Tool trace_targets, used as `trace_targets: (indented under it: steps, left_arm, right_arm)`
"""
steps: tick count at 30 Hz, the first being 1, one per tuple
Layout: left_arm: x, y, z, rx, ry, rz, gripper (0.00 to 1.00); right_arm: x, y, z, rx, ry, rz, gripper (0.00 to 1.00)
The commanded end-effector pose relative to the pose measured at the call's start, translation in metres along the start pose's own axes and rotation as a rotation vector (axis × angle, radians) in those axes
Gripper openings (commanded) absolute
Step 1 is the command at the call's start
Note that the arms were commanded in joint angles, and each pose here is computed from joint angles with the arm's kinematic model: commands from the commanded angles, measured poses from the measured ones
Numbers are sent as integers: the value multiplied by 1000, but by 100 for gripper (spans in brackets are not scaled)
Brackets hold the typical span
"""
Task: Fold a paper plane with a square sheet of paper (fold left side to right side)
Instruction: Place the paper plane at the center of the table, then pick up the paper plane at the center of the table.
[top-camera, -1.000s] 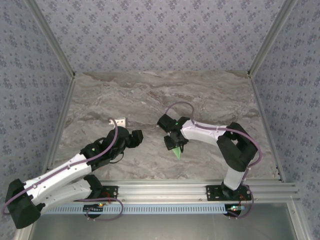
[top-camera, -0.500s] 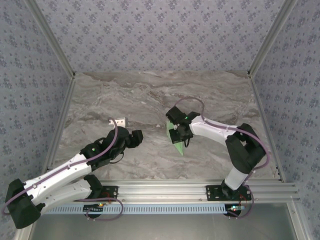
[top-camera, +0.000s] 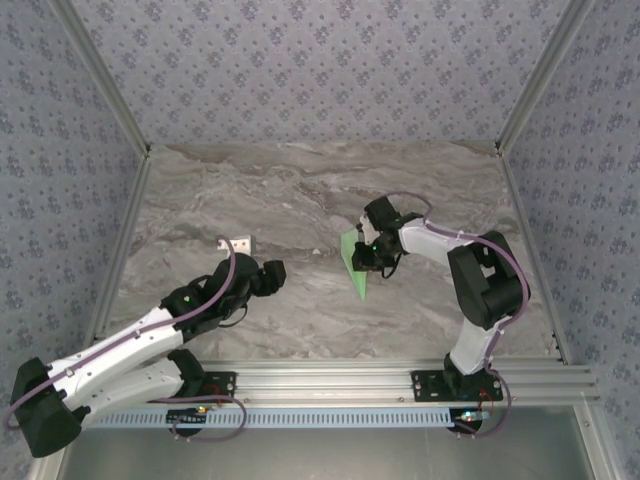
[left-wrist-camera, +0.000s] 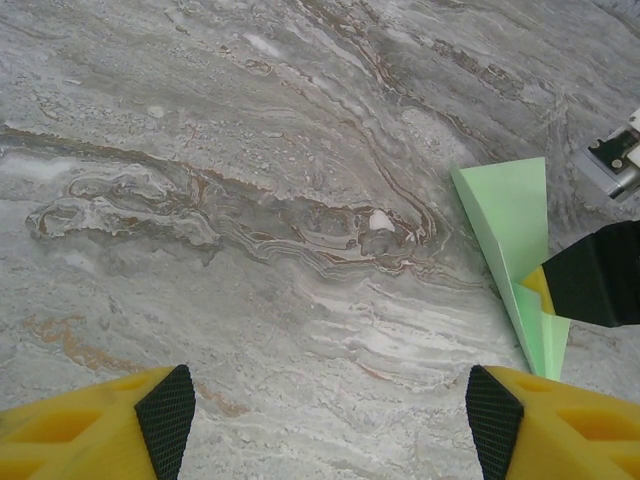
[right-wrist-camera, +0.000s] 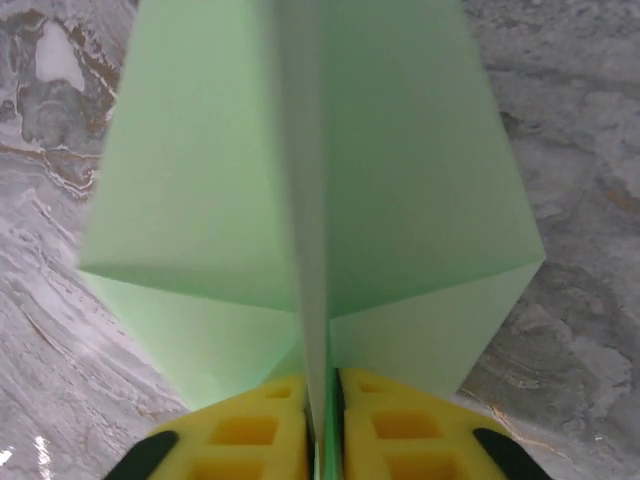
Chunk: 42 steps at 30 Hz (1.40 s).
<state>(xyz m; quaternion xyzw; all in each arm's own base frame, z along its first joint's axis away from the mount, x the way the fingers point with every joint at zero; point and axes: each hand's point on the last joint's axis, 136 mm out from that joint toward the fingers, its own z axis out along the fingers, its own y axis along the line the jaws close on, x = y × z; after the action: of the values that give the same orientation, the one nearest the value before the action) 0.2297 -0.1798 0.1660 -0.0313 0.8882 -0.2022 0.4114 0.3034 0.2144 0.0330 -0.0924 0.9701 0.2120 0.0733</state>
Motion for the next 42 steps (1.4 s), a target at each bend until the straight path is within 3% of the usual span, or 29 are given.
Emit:
trace_targets:
  steps: [1,13,28,37,42]
  left_arm:
    - [-7,-1,-2,-4,-10,-14,75]
    - [-6,-7,5,-5,7,-2,75]
    - [-4,-6,7,-8,12,0,75]
    - [-3,-5,6,-10,15,2,75]
    - [-3,-4,6,-13,15,3,75]
  right_arm:
    - [-7,11,-11,-54,-33,-34,22]
    - [-4,24,-21,-69,-39,-83,45]
    - [8,24,-8,175,45,-217,62]
    - [6,25,-2,292,69,-278,64]
    - [6,21,-4,318,65,-272,60]
